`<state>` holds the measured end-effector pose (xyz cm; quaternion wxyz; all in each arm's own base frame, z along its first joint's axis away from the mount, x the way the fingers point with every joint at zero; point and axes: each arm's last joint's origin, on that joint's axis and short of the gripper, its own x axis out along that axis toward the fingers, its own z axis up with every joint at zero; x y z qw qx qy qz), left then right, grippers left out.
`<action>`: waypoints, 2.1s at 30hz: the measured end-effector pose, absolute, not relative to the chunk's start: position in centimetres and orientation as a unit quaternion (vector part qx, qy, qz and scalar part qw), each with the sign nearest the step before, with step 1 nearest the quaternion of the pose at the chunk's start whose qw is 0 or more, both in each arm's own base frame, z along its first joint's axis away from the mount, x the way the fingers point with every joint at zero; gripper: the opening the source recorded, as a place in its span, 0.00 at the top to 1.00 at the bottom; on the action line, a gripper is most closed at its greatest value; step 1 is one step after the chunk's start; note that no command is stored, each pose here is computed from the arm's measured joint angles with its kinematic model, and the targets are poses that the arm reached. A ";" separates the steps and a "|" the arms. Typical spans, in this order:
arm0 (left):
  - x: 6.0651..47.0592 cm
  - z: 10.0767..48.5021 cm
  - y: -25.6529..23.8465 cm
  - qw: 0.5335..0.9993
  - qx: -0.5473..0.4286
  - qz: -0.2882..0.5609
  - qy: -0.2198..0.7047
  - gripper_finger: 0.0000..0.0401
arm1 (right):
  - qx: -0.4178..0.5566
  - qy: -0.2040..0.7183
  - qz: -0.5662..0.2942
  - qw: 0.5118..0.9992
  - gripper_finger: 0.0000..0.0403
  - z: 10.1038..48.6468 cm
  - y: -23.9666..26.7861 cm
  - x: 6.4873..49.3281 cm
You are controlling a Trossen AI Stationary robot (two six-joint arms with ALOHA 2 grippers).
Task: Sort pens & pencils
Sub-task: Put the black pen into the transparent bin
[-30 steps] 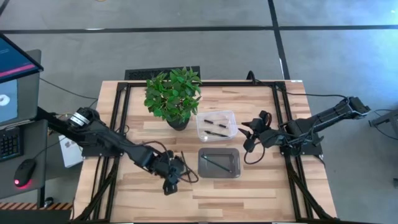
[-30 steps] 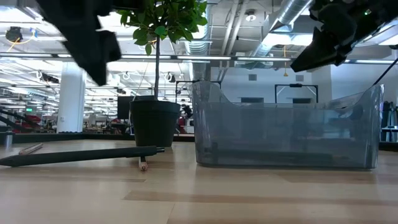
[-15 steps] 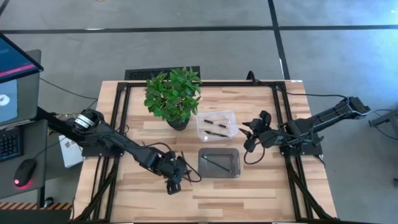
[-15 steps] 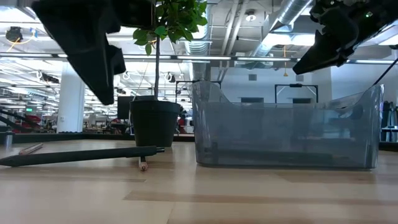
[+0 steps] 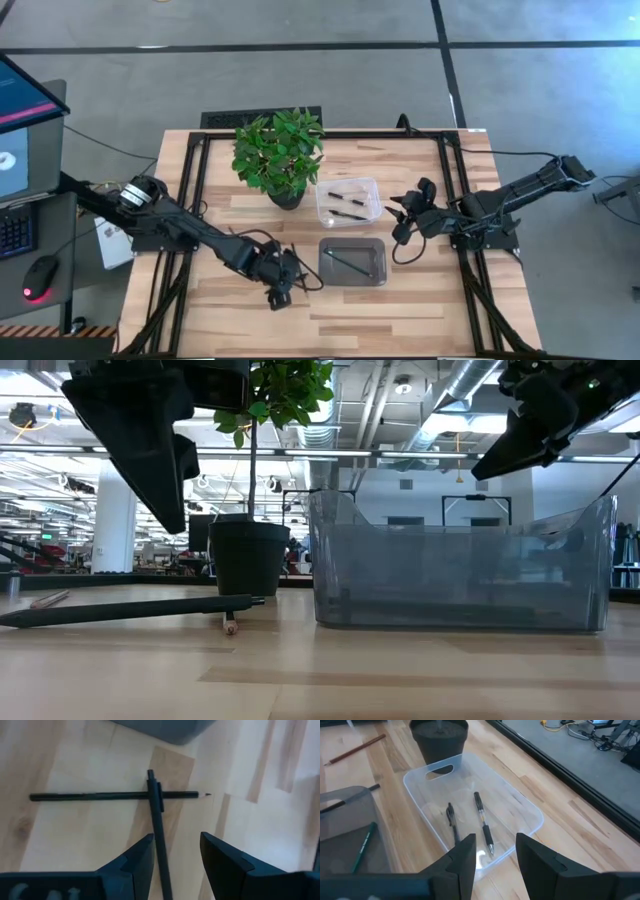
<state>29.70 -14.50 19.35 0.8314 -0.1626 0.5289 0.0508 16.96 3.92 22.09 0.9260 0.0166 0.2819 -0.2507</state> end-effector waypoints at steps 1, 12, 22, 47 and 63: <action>29.7 19.3 -14.5 0.832 -0.161 0.055 0.528 0.63 | 0.017 0.282 -0.251 0.926 0.61 22.1 3.9 17.0; 30.6 16.8 -15.0 0.816 -0.160 0.051 0.552 0.63 | 0.018 0.281 -0.250 0.926 0.61 22.1 3.9 17.0; 30.8 16.4 -14.7 0.814 -0.160 0.061 0.554 0.63 | 0.020 0.283 -0.245 0.927 0.61 22.1 4.0 17.0; 31.6 14.3 -14.3 0.804 -0.156 0.074 0.569 0.63 | 0.020 0.288 -0.241 0.927 0.61 22.0 4.0 16.9; 32.1 13.6 -13.5 0.791 -0.160 0.064 0.588 0.92 | 0.018 0.291 -0.241 0.926 0.61 22.0 4.0 16.9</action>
